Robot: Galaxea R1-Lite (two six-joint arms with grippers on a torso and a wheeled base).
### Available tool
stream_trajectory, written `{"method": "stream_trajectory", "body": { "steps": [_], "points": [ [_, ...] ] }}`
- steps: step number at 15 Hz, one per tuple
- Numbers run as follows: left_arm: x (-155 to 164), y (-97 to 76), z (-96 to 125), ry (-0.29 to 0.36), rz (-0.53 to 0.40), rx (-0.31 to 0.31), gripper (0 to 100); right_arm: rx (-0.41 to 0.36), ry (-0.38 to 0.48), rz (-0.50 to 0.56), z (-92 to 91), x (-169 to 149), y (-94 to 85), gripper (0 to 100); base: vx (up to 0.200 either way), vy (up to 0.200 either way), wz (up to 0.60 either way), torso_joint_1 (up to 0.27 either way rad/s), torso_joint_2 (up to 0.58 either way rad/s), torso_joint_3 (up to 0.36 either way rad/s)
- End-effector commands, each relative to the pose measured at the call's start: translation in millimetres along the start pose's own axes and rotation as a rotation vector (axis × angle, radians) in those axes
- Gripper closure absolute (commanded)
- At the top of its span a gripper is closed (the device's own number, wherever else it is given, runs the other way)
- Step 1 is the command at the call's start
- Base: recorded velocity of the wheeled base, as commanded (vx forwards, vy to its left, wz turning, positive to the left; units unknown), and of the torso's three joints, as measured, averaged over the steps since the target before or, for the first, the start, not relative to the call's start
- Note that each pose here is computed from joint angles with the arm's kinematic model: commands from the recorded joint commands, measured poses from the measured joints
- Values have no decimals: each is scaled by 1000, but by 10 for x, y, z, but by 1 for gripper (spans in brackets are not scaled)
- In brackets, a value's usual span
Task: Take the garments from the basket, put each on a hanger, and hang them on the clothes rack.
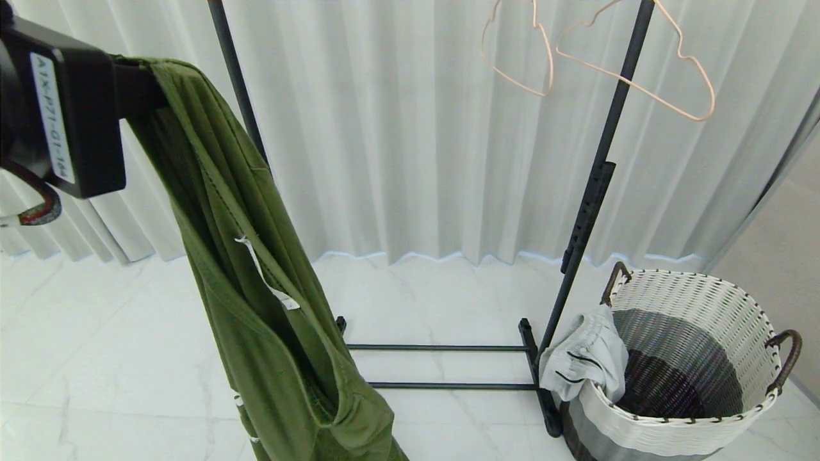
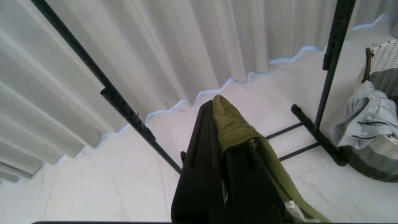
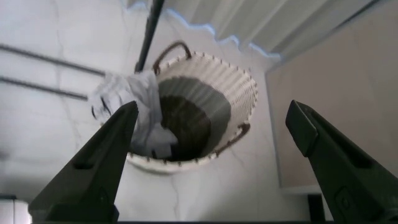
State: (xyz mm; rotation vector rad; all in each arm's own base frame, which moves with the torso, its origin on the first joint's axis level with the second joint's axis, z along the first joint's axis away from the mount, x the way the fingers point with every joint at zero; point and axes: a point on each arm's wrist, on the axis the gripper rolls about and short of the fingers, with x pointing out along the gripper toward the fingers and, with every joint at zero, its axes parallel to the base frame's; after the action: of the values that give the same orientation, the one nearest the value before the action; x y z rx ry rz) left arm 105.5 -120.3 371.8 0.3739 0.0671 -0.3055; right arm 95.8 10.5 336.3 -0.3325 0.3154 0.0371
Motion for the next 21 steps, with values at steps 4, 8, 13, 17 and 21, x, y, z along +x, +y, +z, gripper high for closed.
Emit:
{"method": "stream_trajectory", "body": {
  "steps": [4,8,13,17,21],
  "points": [
    [-21,-3,-64,12,-5,27,100,1,-9,17,11,39,8,0,0,0,0,16,-131,-118],
    [-30,5,-63,10,-5,28,100,1,-10,28,15,55,12,0,0,0,0,89,-361,-331],
    [-30,5,-63,10,-5,29,100,4,-30,34,56,131,15,0,0,0,0,126,-480,-319],
    [-35,8,-63,8,-4,28,100,4,-25,34,66,167,18,0,0,0,0,167,-477,-305],
    [-38,8,-59,6,-8,26,100,14,-24,42,61,169,21,0,0,0,0,193,-492,-296]
  ]
}}
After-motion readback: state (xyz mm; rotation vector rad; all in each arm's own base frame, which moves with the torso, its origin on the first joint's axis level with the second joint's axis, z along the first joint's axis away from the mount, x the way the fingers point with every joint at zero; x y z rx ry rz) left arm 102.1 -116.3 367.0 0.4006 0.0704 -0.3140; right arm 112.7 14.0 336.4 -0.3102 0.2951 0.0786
